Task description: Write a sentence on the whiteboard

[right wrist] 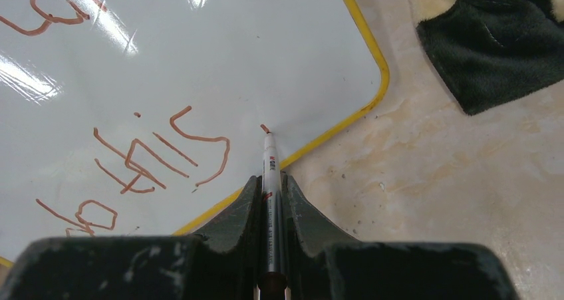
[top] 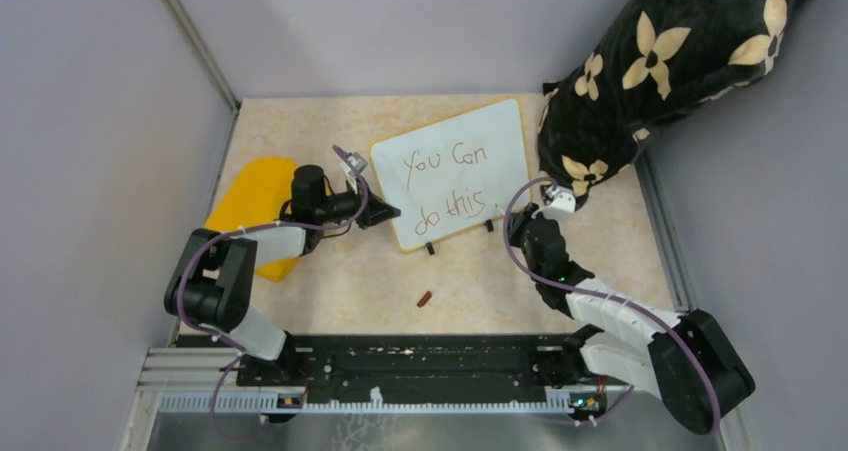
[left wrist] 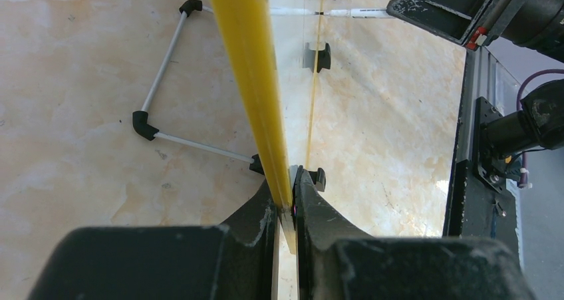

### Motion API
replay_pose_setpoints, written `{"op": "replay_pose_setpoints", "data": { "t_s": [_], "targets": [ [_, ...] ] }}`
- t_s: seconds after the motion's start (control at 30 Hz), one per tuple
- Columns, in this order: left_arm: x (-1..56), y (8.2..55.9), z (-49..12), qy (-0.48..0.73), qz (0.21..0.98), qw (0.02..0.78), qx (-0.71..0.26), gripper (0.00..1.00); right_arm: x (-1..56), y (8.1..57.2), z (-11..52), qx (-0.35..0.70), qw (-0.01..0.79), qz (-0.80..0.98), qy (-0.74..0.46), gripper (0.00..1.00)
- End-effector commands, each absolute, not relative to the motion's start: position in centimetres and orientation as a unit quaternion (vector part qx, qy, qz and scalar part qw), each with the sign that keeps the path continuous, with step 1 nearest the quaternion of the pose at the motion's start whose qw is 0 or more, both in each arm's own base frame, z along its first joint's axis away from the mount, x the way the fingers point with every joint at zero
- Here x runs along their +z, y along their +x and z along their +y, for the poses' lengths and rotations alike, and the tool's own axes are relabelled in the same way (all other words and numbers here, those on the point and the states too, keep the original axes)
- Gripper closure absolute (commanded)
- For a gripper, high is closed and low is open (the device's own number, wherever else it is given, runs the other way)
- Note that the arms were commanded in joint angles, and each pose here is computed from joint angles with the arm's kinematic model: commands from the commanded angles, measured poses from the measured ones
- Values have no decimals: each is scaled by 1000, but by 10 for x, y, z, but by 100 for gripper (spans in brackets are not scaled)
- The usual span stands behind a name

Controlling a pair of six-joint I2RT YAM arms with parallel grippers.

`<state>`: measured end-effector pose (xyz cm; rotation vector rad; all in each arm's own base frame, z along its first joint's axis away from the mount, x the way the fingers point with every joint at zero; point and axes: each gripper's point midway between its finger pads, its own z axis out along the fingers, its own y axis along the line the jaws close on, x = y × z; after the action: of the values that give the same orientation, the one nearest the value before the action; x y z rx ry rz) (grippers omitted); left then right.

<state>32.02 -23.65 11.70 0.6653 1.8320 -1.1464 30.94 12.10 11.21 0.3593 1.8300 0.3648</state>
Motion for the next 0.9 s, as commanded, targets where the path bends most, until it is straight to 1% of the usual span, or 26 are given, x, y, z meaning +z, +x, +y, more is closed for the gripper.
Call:
{"op": "replay_pose_setpoints", "data": {
  "t_s": [0.0,0.3,0.6,0.87],
  "targets": [
    [63,312,-225,261,789,385,-402,100,137,314,121,173,600,764,159,100],
    [63,313,-225,259,790,387,-399,100,154,300,116,186,606,758,156,100],
    [62,314,-224,257,791,386,-398,100,174,276,112,208,609,753,135,100],
    [61,314,-223,261,793,388,-391,100,200,246,130,271,592,756,73,100]
  ]
}}
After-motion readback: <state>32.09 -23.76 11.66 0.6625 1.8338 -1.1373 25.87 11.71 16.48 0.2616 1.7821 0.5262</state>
